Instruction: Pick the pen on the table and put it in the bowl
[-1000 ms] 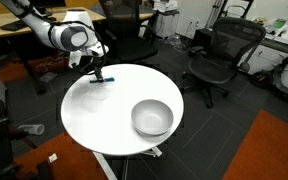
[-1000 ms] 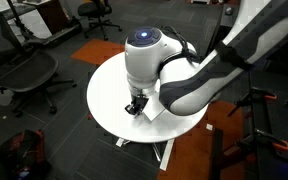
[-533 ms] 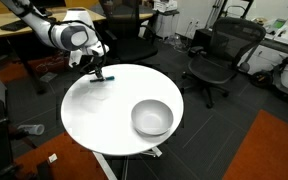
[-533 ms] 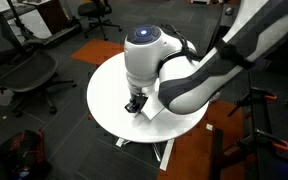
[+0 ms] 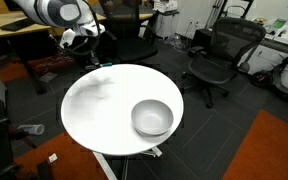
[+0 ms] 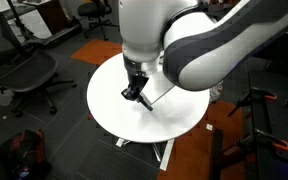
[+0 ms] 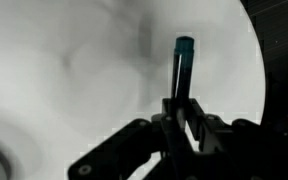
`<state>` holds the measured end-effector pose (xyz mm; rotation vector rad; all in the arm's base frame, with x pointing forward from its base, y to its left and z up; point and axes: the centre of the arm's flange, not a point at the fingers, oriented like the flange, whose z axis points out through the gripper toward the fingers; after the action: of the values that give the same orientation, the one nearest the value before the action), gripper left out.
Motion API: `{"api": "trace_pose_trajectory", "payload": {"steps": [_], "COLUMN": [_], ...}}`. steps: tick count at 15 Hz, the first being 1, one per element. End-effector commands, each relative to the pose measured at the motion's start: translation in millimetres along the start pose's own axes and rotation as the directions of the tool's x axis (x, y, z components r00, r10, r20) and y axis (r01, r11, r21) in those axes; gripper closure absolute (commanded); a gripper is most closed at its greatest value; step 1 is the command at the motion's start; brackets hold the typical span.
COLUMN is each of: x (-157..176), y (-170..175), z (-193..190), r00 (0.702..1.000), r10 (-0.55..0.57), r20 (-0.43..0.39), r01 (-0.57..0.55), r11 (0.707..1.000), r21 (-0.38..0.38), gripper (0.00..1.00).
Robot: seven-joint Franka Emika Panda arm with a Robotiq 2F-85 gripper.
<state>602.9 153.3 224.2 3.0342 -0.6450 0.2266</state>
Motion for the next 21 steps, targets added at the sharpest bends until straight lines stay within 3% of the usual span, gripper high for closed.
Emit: {"api": "trace_pose_trajectory", "payload": {"steps": [1, 9, 21], "x": [-5.9, 12.7, 65.2], "y": [27.1, 92.7, 206.8], "z": [-53.6, -106.9, -158.6], "r00": [1.0, 0.995, 0.98], "r10": [0.014, 0.088, 0.173], "r20": [0.01, -0.036, -0.103], "r01": [-0.013, -0.09, -0.178], "r11": [1.0, 0.994, 0.983], "r21": [-0.019, -0.061, -0.046], "gripper": [0.95, 0.95, 0.95]}}
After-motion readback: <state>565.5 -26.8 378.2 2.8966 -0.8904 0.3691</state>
